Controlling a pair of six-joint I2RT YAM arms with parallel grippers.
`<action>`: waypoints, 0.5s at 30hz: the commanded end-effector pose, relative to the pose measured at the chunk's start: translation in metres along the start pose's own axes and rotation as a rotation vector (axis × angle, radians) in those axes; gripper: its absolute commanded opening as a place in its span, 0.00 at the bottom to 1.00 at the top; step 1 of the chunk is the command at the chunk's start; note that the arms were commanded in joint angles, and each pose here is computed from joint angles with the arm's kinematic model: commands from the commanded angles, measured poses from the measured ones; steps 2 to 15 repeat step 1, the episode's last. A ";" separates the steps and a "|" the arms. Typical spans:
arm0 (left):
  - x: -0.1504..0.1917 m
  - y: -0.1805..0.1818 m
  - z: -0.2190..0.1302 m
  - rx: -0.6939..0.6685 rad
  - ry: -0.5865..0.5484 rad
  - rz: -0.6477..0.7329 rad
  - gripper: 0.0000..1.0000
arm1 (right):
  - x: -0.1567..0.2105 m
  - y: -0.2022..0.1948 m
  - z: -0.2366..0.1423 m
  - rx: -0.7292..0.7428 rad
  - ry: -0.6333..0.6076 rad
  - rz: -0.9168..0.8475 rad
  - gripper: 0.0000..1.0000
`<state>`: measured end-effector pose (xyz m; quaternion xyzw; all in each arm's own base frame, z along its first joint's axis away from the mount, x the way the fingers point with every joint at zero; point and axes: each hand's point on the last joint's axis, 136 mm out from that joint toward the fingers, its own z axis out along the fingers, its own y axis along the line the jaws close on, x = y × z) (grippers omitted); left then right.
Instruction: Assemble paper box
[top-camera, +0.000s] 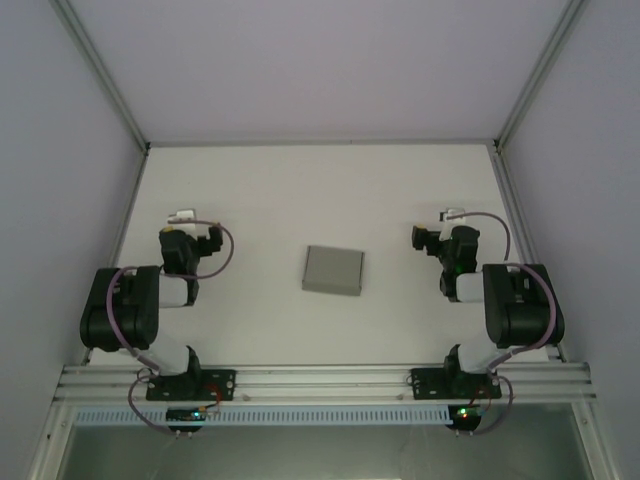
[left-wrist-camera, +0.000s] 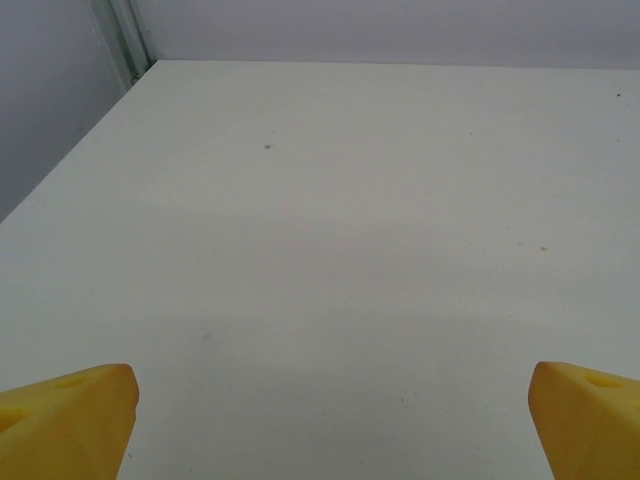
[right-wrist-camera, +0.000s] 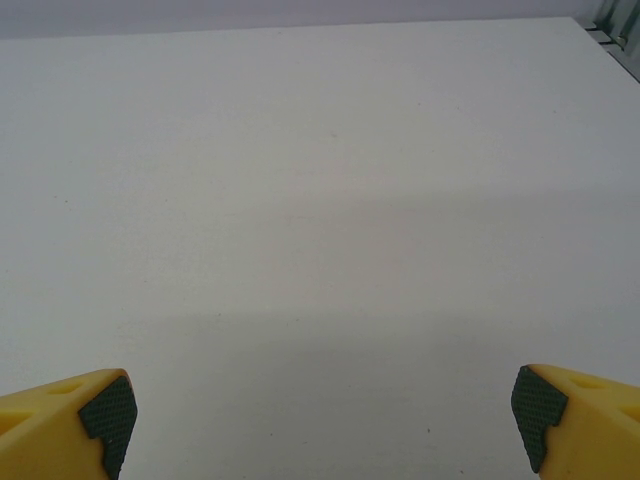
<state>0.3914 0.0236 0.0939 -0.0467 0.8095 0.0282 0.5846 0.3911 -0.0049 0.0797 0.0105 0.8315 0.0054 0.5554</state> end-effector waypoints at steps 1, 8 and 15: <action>-0.003 -0.003 0.000 0.018 -0.004 0.008 1.00 | -0.003 0.000 0.000 0.006 -0.010 0.015 0.99; -0.003 -0.003 0.000 0.018 -0.004 0.008 1.00 | -0.003 0.000 0.000 0.006 -0.010 0.015 0.99; -0.003 -0.003 0.000 0.018 -0.004 0.008 1.00 | -0.003 0.000 0.000 0.006 -0.010 0.015 0.99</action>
